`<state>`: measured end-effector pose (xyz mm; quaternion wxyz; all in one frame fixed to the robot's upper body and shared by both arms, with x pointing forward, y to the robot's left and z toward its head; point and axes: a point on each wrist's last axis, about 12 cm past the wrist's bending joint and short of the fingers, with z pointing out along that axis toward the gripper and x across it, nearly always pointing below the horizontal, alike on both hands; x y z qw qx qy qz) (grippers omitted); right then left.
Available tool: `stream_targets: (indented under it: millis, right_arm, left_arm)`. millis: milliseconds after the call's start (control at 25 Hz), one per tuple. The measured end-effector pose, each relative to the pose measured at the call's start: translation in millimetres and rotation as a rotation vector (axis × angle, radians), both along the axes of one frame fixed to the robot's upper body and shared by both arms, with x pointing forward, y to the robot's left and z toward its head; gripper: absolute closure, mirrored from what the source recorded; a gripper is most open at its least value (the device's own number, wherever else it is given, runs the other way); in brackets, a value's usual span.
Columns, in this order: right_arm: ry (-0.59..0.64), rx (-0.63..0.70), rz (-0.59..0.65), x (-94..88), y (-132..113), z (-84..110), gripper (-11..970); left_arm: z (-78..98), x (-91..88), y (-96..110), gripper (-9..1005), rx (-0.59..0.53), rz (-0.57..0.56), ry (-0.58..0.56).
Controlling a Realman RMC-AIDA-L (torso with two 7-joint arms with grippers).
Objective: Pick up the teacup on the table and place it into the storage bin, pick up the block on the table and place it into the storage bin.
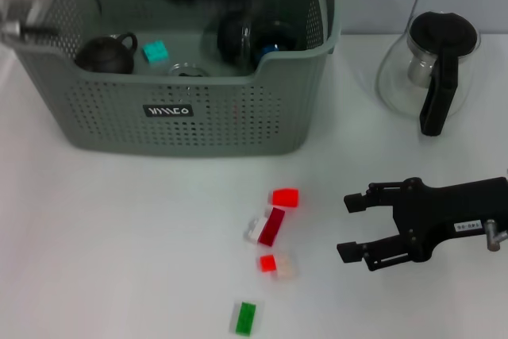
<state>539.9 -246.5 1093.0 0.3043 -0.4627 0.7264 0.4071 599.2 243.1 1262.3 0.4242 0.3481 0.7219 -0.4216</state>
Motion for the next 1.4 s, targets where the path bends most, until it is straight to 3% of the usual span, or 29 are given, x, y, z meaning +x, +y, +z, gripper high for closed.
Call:
stream_targets:
  millis: [160,320,520,640,680,800,880,960,1160,1320,1400]
  right_arm:
    - [-0.001,-0.002,0.006,0.0,1,0.1,43]
    - [-0.003,-0.003,0.014,0.9,2,0.9,43]
    - [-0.006,-0.004,0.014,1.3,3,1.5,43]
    - [-0.008,-0.004,0.012,1.6,2,1.7,43]
    - [-0.008,-0.004,0.012,1.6,2,1.7,43]
    - [-0.006,-0.003,0.007,0.8,1,1.0,42]
    - [-0.004,-0.003,0.004,0.4,0,0.5,42]
    - [0.0,-0.003,0.001,0.1,0,-0.2,42]
    - [0.012,-0.008,-0.003,-1.2,-1,-3.0,42]
    - [0.019,-0.008,-0.005,-1.8,-1,-4.6,42]
    - [0.019,-0.008,-0.006,-1.8,-1,-4.7,43]
  left_arm:
    - [-2.5,31.4,-6,549,0.103,0.199,-0.062]
    - [-8.8,47.3,-15,538,0.195,0.307,-0.105]
    - [-7.3,49.2,-20,426,0.225,0.321,-0.133]
    - [-0.8,41.5,-21,359,0.212,0.281,-0.142]
    - [7.8,20.9,-27,337,0.202,0.131,-0.167]
    - [6.6,-9.2,-41,254,0.253,-0.12,-0.21]
    - [-5.7,-35.0,-54,177,0.339,-0.326,-0.218]
    - [-19.8,-53.0,-64,101,0.437,-0.453,-0.198]
    - [-61.3,-77.4,-86,60,0.69,-0.589,-0.122]
    - [-93.6,-83.1,-107,86,0.85,-0.631,-0.065]
    - [-101.2,-82.8,-112,100,0.88,-0.625,-0.059]
